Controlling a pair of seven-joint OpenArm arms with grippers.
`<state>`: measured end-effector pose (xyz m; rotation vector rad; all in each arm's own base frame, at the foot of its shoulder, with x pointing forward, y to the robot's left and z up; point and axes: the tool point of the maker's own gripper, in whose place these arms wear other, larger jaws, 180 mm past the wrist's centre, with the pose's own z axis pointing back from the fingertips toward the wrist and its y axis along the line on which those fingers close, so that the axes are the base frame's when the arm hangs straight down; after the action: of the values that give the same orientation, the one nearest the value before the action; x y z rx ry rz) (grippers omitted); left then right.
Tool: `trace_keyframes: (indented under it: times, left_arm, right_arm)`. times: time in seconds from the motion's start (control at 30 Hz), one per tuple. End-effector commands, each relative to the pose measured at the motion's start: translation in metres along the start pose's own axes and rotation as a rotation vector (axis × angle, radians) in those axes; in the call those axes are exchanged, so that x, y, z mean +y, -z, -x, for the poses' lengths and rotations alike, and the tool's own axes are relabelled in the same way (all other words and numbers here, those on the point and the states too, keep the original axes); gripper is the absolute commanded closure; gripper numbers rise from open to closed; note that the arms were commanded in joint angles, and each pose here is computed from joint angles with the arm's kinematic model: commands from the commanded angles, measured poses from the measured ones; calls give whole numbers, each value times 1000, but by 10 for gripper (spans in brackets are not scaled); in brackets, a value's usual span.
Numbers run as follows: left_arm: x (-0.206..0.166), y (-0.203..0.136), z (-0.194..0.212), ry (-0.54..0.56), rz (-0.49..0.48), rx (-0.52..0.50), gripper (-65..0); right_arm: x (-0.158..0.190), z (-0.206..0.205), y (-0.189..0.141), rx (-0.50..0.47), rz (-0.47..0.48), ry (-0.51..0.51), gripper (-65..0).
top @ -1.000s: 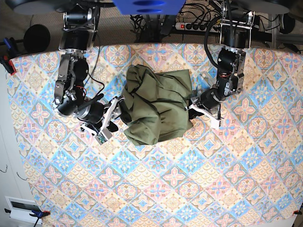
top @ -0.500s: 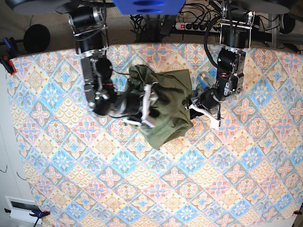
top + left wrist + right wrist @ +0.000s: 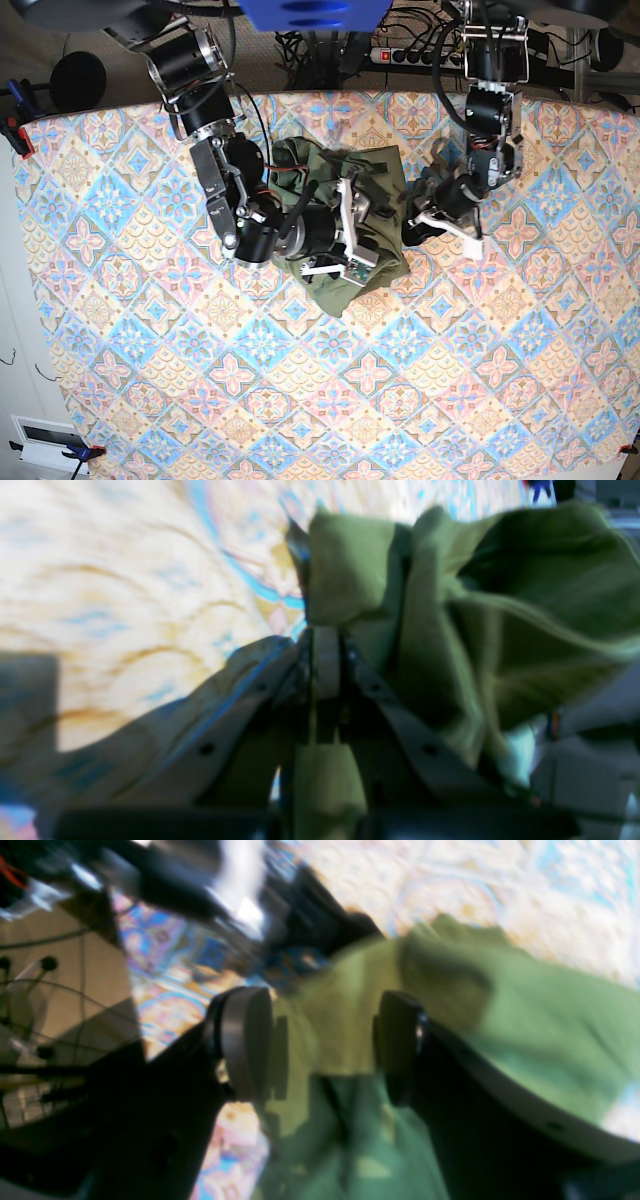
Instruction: Layout the t-shirt on the table in an organized manner, then fold the t-shirt properly
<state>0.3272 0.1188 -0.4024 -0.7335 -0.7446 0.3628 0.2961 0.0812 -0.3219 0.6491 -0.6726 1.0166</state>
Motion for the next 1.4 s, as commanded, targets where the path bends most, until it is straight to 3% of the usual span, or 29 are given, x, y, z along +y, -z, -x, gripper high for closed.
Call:
trace_keyframes:
  times: [0.0, 0.2, 0.43, 0.57, 0.73, 0.8, 0.97, 1.23, 1.37]
  left_arm:
    - [-21, -5, -25, 45, 57, -61, -7]
    - [-53, -25, -31, 140, 116, -84, -11]
    - [-99, -35, -36, 167, 239, -114, -32]
    - [-120, -30, -36, 210, 288, -93, -186]
    - [-134, -39, -45, 322, 298, -53, -437]
    - [-131, -42, -58, 361, 283, -62, -492]
    - [-125, -30, -82, 385, 255, -64, -503]
    - [-148, 17, -55, 618, 230, 94, -503]
    - [-153, 22, -40, 658, 242, 139, -503]
  right_arm:
    - [-16, -15, -17, -63, 49, -7, -334]
    - [-73, 1, -62, -154, 214, 155, -334]
    - [-105, 5, -89, -172, 296, 175, -334]
    - [-108, 11, -94, -162, 310, 175, -334]
    - [-109, 11, -96, -162, 316, 169, -333]
    - [-109, 10, -96, -163, 315, 169, -333]
    - [-109, 10, -96, -163, 316, 170, -333]
    - [-111, 11, -98, -169, 324, 176, -333]
    - [-118, 13, -107, -184, 347, 197, -333]
